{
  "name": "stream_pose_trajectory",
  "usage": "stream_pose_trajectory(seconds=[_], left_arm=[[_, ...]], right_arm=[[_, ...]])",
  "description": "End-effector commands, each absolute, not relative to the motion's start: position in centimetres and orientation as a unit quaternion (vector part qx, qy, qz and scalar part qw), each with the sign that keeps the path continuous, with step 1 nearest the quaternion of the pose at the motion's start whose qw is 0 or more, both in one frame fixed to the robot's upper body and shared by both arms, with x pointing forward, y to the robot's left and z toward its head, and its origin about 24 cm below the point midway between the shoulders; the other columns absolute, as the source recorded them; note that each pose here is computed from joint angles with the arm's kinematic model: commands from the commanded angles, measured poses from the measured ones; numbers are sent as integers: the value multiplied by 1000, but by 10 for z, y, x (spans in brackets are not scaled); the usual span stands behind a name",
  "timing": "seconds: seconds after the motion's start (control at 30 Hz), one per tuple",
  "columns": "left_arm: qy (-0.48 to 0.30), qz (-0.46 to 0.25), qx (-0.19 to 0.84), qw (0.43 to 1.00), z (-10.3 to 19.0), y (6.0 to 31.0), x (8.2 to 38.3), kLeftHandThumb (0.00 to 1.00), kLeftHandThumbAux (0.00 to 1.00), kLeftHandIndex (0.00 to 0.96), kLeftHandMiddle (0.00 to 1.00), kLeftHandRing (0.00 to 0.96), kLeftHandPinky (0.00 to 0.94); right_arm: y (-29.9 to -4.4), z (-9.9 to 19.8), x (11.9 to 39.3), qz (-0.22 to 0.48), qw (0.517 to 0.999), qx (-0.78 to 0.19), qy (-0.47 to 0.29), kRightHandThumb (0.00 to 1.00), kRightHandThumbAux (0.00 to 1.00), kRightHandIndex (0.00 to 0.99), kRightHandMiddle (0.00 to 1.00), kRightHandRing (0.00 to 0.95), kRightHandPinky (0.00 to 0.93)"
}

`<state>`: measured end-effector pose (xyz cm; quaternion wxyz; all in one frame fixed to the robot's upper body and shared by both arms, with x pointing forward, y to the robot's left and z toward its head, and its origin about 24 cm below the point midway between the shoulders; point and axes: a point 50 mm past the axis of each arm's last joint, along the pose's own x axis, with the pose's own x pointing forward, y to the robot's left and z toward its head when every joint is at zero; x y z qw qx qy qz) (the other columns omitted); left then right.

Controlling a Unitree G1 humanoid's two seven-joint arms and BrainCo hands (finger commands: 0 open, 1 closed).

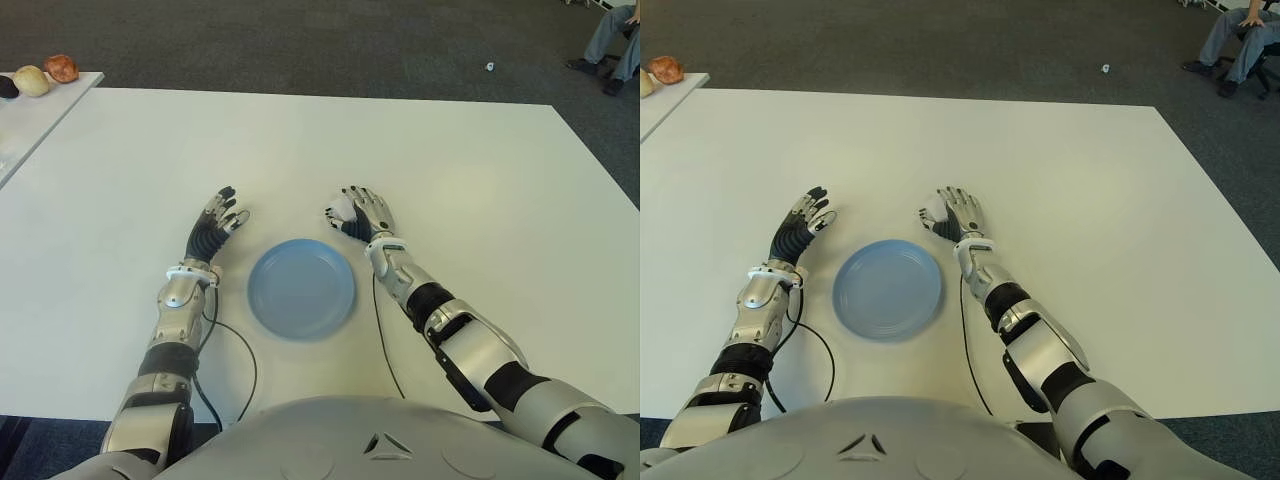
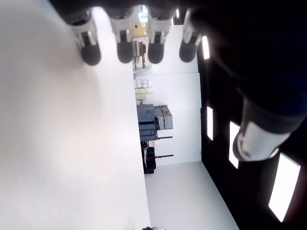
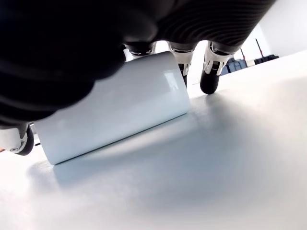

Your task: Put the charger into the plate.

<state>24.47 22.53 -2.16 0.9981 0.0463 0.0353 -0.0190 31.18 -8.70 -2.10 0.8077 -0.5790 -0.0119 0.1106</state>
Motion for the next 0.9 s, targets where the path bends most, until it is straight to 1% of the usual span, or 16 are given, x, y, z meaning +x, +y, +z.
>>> stream_pose_trajectory(seconds=[0.03, 0.57, 0.9], left_arm=[[45, -22, 46, 998, -24, 228, 242, 0, 569, 0, 31, 6, 0], [43, -24, 47, 998, -23, 231, 242, 0, 573, 0, 28, 3, 0], [42, -24, 47, 998, -22, 231, 242, 0, 573, 0, 27, 3, 2]], right_arm=[[-94, -38, 299, 122, 806, -579, 16, 224, 287, 0, 0, 0, 18], [-94, -39, 299, 117, 811, -573, 8, 202, 304, 0, 0, 0, 21], [-95, -38, 300, 114, 813, -571, 1, 204, 313, 0, 0, 0, 44]])
